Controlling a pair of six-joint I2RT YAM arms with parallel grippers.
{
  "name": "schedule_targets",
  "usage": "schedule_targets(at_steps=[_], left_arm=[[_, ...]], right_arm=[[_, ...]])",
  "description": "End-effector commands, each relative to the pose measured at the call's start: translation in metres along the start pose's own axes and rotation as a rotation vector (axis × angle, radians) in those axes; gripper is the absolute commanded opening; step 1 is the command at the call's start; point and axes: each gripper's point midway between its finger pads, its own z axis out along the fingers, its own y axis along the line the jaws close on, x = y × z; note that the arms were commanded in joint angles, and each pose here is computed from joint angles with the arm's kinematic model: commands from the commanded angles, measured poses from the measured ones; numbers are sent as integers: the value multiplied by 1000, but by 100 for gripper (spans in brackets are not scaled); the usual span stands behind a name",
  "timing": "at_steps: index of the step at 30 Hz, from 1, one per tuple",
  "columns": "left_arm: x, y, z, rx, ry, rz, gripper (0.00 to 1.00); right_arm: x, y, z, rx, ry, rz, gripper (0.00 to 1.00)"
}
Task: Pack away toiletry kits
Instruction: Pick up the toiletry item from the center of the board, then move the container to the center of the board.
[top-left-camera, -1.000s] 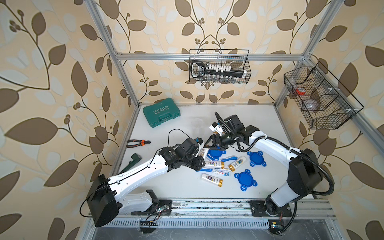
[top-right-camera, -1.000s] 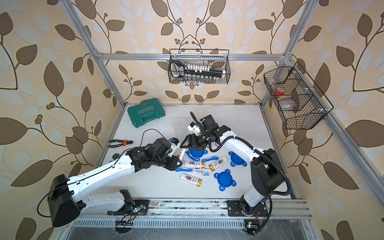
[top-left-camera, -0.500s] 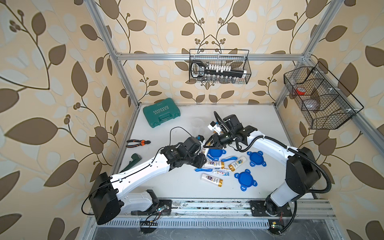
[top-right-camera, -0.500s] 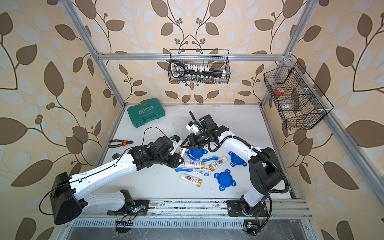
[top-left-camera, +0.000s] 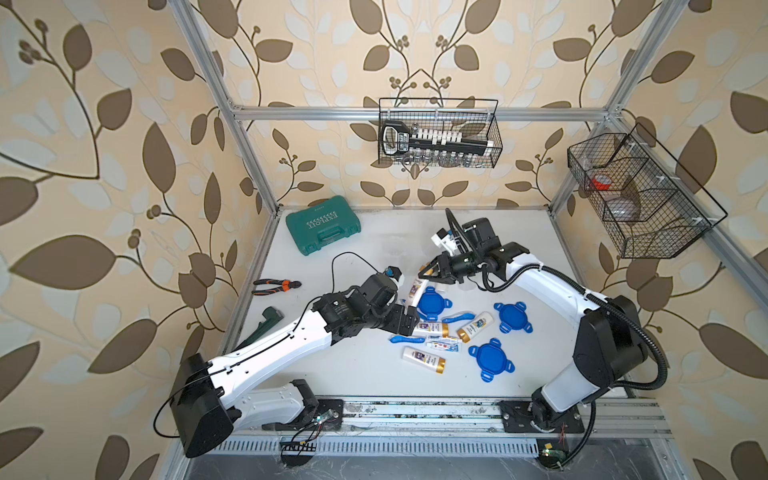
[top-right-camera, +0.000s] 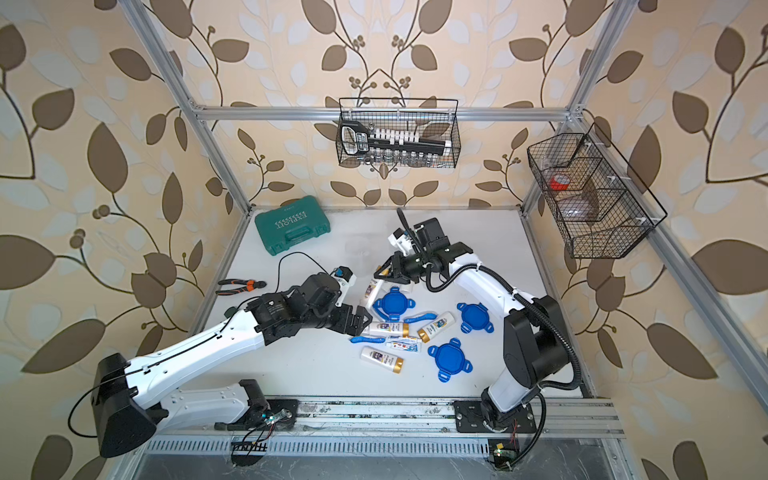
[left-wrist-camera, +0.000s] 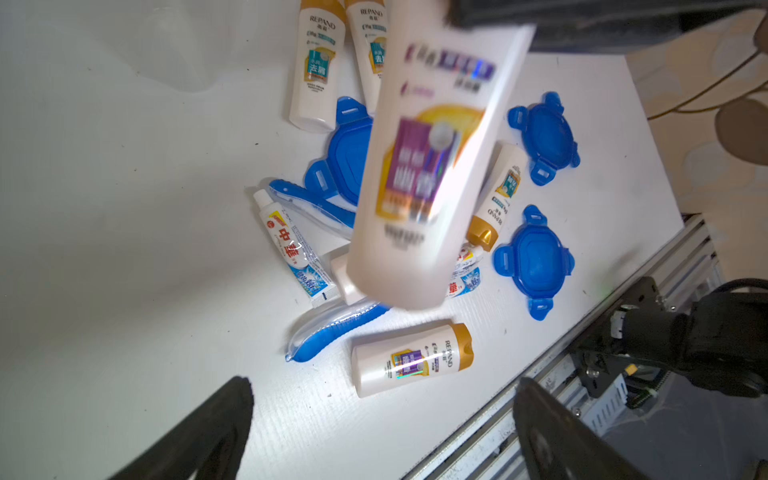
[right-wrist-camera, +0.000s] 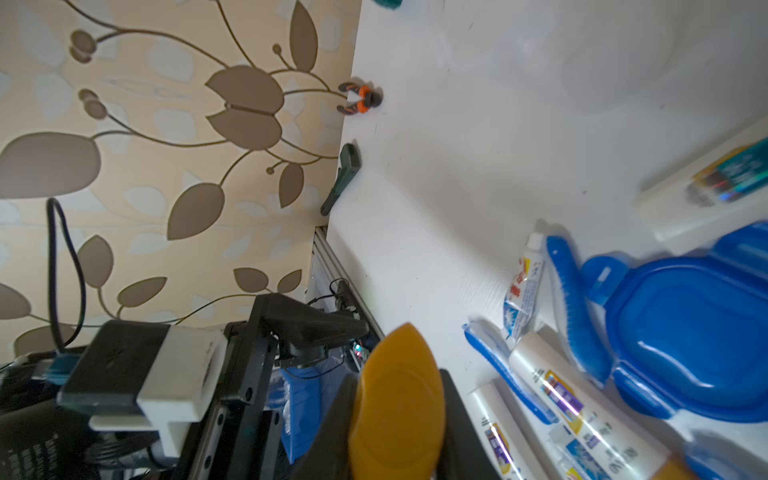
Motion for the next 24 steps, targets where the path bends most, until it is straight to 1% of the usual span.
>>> schedule_targets(at_steps=[1, 3, 5, 7, 8, 9, 12, 14, 17, 20, 24], left_arm=[[-28, 15, -32, -5, -70, -162, 99], [-56, 40, -44, -71, -84, -295, 99], [-78, 70, -51, -186, -70, -406, 99], [-102, 94, -47, -250, -53, -477, 98], [-114, 100, -43, -265, -48, -487, 97], [-127, 105, -32, -279, -31, -481, 96], [-151, 115, -4, -321, 34, -477, 94], [-157, 122, 14, -349, 87, -482, 92], [-171, 129, 34, -367, 101, -451, 88], [-178, 139, 50, -400, 116, -421, 81], [-178, 145, 76, -383, 145, -401, 72]], right_arm=[[-29, 35, -35, 61, -113, -171, 8], [-41, 41, -46, 106, -168, -222, 8], [-49, 48, -54, 132, -214, -268, 7], [-55, 56, -62, 164, -259, -324, 6], [-56, 59, -65, 178, -277, -348, 6], [-57, 62, -67, 192, -292, -370, 6], [-59, 68, -77, 230, -334, -417, 6], [-59, 71, -84, 245, -359, -441, 6], [-58, 70, -90, 273, -381, -459, 6], [-56, 69, -93, 283, -387, -470, 6], [-56, 69, -94, 277, -402, -479, 6]])
